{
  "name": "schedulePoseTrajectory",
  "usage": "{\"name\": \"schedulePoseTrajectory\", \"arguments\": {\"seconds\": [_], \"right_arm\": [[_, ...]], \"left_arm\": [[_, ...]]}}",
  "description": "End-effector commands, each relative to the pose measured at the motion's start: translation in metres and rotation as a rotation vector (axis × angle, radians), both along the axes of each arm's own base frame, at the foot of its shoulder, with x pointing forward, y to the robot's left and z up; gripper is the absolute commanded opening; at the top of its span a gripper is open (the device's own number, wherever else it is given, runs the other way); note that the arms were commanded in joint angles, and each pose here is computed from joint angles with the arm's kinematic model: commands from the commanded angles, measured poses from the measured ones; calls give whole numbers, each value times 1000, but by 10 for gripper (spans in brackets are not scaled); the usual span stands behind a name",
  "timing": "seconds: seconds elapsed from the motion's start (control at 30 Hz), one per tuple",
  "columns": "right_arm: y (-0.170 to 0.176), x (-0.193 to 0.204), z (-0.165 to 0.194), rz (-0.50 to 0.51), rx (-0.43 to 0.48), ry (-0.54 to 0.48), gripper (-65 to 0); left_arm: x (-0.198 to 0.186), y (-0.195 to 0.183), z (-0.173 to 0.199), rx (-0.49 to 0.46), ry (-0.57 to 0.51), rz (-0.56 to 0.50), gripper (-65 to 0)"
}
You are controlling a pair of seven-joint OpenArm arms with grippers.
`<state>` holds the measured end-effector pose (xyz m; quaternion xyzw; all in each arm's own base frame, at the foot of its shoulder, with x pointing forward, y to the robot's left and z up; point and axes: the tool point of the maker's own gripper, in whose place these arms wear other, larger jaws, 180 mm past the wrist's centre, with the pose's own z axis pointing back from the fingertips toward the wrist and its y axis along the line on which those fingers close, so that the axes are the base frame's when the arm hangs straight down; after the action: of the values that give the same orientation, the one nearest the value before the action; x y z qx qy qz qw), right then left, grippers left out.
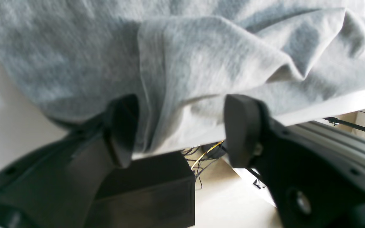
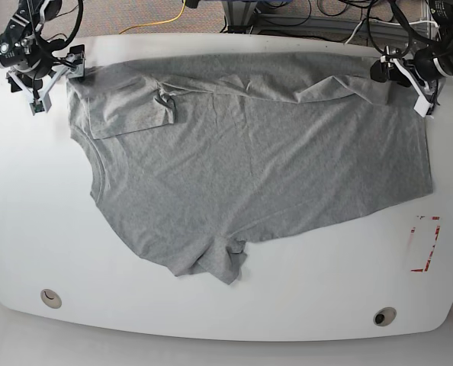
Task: Layout the t-shirt on the table in an organized manner, then fold the t-shirt properly
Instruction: 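Release the shirt edge and raise both grippers away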
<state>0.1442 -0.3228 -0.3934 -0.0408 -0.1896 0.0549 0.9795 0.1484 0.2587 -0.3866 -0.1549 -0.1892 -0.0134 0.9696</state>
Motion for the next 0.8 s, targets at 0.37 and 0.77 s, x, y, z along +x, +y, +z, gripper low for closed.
{"name": "schedulePoseTrajectory", "arguments": {"seconds": [0.37, 0.77], "right_arm": [[-6, 0, 31, 56, -98, -16, -29], [-17, 58, 65, -5, -107, -203, -29]], "left_arm": [[-1, 52, 23, 157, 38, -13, -226], [71, 83, 85, 217, -220, 84, -229]]}}
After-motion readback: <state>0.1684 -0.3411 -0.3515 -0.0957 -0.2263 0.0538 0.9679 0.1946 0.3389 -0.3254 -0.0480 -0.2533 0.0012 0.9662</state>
